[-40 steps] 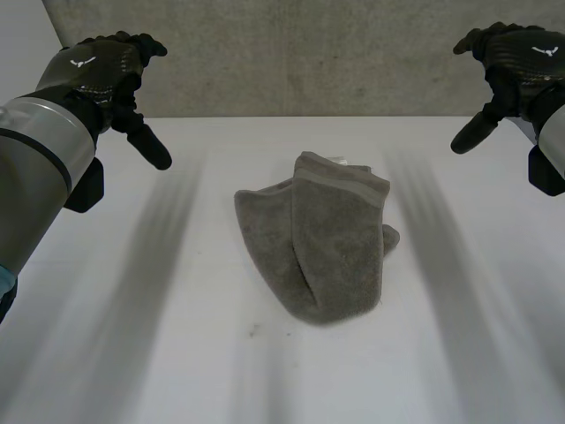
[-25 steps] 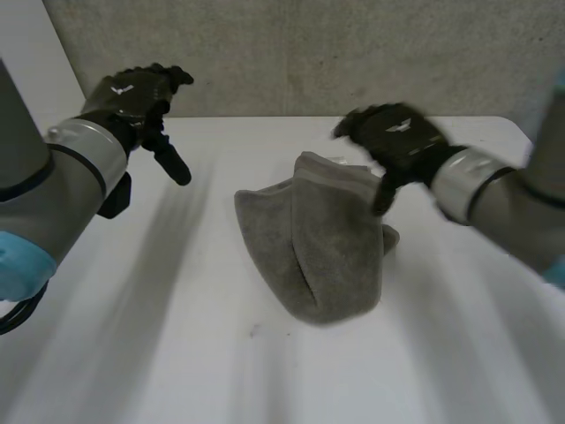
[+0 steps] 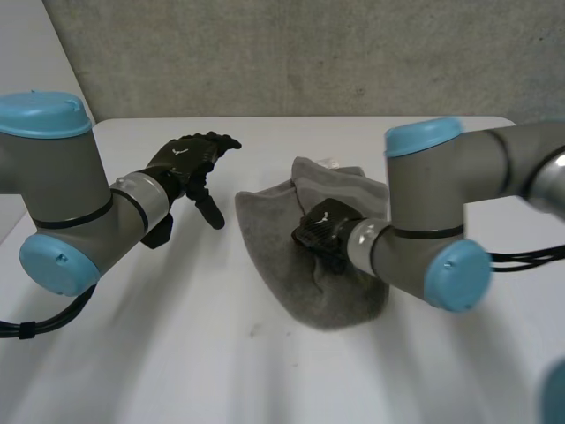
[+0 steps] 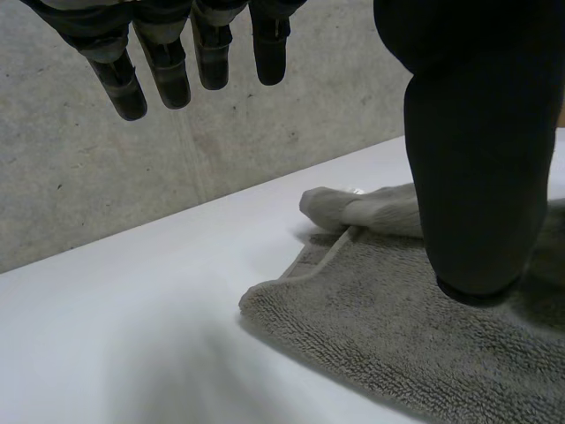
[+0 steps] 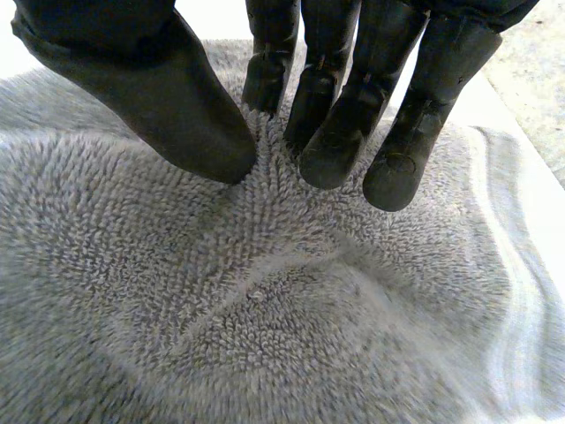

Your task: Fold the towel.

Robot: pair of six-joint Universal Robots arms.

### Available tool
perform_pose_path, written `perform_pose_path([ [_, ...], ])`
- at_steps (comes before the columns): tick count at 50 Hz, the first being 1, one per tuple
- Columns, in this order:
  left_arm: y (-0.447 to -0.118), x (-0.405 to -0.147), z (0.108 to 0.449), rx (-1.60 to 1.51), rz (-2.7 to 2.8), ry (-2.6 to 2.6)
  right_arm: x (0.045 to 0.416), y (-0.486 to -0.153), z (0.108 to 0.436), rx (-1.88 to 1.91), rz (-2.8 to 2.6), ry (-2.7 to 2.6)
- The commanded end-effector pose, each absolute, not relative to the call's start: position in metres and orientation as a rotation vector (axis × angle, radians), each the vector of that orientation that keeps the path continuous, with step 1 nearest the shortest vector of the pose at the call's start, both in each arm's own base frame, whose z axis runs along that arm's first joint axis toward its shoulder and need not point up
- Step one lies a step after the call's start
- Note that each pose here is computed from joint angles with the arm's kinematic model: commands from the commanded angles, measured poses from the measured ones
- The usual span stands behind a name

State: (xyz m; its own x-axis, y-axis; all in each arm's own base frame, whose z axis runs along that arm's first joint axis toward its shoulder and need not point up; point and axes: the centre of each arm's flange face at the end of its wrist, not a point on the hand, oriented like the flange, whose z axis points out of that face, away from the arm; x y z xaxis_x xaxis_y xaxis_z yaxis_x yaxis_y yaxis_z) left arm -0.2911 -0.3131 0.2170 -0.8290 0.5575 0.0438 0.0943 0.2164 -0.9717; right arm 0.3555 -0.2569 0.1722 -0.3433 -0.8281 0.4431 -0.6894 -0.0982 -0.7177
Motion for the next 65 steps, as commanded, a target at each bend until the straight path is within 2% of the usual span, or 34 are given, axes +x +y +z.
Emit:
perform_pose_path([
  [1, -0.313, -0.290, 0.216, -0.597, 1.645, -2.121, 0.319, -0.207, 0.211, -1.674, -1.398, 1.963],
  [3, -0.313, -0.290, 0.215, -0.595, 1.639, -2.127, 0.304, -0.175, 0.211, -1.669, -1.292, 1.946],
  [4, -0.313, -0.290, 0.215, -0.595, 1.639, -2.127, 0.304, -0.175, 0.211, -1.669, -1.292, 1.946],
  [5, -0.312, -0.290, 0.214, -0.596, 1.637, -2.128, 0.297, -0.158, 0.208, -1.680, -1.219, 1.941],
  [6, -0.312, -0.290, 0.213, -0.597, 1.633, -2.130, 0.296, -0.158, 0.207, -1.680, -1.219, 1.941],
  [8, -0.312, -0.290, 0.210, -0.594, 1.622, -2.139, 0.282, -0.134, 0.201, -1.701, -1.048, 1.979],
  [13, -0.310, -0.291, 0.197, -0.605, 1.588, -2.171, 0.276, -0.123, 0.208, -1.742, -0.942, 1.987],
  [17, -0.309, -0.294, 0.186, -0.613, 1.556, -2.193, 0.286, -0.141, 0.226, -1.697, -1.108, 1.956],
  [19, -0.309, -0.294, 0.184, -0.613, 1.548, -2.198, 0.295, -0.169, 0.252, -1.518, -1.306, 1.959],
  [20, -0.309, -0.294, 0.184, -0.613, 1.548, -2.198, 0.296, -0.169, 0.252, -1.517, -1.307, 1.959],
  [22, -0.308, -0.296, 0.179, -0.617, 1.535, -2.208, 0.302, -0.194, 0.269, -1.349, -1.409, 1.979],
  [26, -0.308, -0.302, 0.176, -0.628, 1.533, -2.202, 0.307, -0.205, 0.268, -1.313, -1.420, 1.998],
  [29, -0.312, -0.315, 0.177, -0.655, 1.574, -2.138, 0.324, -0.239, 0.259, -1.282, -1.518, 2.084],
  [31, -0.316, -0.320, 0.176, -0.662, 1.594, -2.111, 0.331, -0.244, 0.255, -1.278, -1.534, 2.090],
  [35, -0.330, -0.329, 0.169, -0.667, 1.636, -2.059, 0.358, -0.261, 0.226, -1.314, -1.532, 2.088],
  [37, -0.344, -0.338, 0.156, -0.679, 1.640, -2.034, 0.365, -0.267, 0.216, -1.326, -1.529, 2.088],
  [41, -0.352, -0.344, 0.141, -0.694, 1.618, -2.025, 0.380, -0.279, 0.188, -1.367, -1.513, 2.084],
  [48, -0.354, -0.353, 0.100, -0.776, 1.549, -2.037, 0.382, -0.294, 0.156, -1.473, -1.539, 2.144],
  [55, -0.355, -0.355, 0.094, -0.936, 1.626, -2.030, 0.381, -0.304, 0.146, -1.574, -1.619, 2.178],
  [58, -0.360, -0.357, 0.108, -0.961, 1.692, -1.996, 0.387, -0.313, 0.165, -1.557, -1.743, 2.116],
  [59, -0.365, -0.358, 0.122, -0.949, 1.742, -1.965, 0.389, -0.320, 0.183, -1.512, -1.846, 2.065],
  [60, -0.365, -0.358, 0.122, -0.949, 1.742, -1.965, 0.393, -0.328, 0.206, -1.450, -1.973, 1.993],
  [61, -0.370, -0.360, 0.145, -0.925, 1.816, -1.921, 0.393, -0.328, 0.206, -1.449, -1.974, 1.992],
  [62, -0.370, -0.360, 0.146, -0.924, 1.817, -1.921, 0.395, -0.334, 0.234, -1.369, -2.115, 1.903],
  [63, -0.375, -0.360, 0.173, -0.878, 1.903, -1.875, 0.395, -0.334, 0.234, -1.368, -2.117, 1.902],
  [64, -0.380, -0.359, 0.204, -0.807, 1.994, -1.822, 0.394, -0.340, 0.267, -1.266, -2.260, 1.806],
  [65, -0.380, -0.359, 0.204, -0.806, 1.994, -1.821, 0.388, -0.345, 0.302, -1.134, -2.393, 1.713],
])
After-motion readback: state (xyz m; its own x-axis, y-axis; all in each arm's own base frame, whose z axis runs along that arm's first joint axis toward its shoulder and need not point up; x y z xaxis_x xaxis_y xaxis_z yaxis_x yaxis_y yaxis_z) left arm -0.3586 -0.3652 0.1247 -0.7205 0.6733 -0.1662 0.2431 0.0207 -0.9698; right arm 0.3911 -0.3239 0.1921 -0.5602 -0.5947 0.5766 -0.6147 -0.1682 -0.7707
